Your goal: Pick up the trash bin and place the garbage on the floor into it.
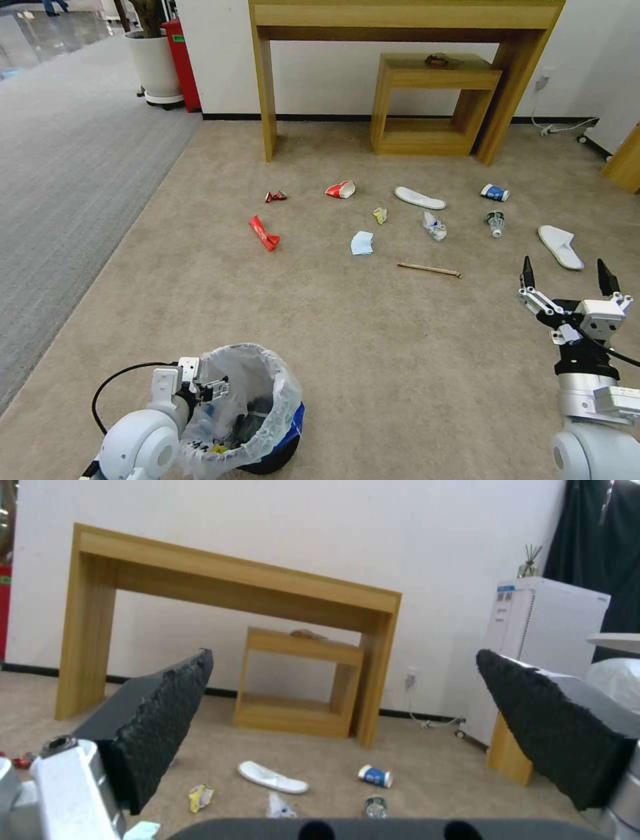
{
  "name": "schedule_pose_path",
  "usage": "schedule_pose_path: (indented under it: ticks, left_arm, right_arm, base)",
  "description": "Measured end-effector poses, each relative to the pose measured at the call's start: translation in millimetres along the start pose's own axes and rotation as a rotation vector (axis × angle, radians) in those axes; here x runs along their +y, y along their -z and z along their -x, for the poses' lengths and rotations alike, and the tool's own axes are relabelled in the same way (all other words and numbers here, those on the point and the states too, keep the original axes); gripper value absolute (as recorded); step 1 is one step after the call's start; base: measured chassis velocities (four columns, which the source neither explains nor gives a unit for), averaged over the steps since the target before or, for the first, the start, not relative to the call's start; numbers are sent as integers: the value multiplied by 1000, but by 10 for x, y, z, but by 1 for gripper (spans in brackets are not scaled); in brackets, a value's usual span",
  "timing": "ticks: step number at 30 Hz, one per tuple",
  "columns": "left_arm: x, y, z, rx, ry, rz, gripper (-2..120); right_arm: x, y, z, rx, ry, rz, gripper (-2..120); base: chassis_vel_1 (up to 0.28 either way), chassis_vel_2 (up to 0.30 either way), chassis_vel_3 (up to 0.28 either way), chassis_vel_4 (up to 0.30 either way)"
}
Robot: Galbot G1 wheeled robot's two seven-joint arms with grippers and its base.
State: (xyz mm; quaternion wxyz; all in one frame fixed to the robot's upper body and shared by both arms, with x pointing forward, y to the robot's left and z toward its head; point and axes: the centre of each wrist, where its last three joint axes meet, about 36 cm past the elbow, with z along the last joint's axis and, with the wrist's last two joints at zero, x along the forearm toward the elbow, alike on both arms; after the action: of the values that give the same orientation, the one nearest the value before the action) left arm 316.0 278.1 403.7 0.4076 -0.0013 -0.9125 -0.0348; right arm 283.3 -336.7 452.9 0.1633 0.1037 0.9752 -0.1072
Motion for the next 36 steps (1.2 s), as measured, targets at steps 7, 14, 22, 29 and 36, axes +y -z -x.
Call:
schedule_pose_path:
  ticks: [7,14,22,29,36]
  left_arm:
    - [-49,-4,-41,-4,-15,0,76]
    - [-72,-9,-79,-6,-25,2,54]
    - [-91,-14,-138,-5,-41,3,24]
    - [-84,-1,-175,-2,-55,-5,9]
    - [-62,26,-194,-1,-56,-31,5]
  right_arm:
    - [1,-1,-3,0,0,1,100]
    - [3,-3,-3,-2,-1,1,100]
    - [6,-4,1,-4,-1,2,100]
    - [12,-8,7,-6,0,0,100]
    - [10,-9,14,-7,-5,0,100]
  base:
    - [0,0,0,0]
    - [0,0,0,0]
    - [0,0,0,0]
    - [0,0,0,0]
    - [0,0,0,0]
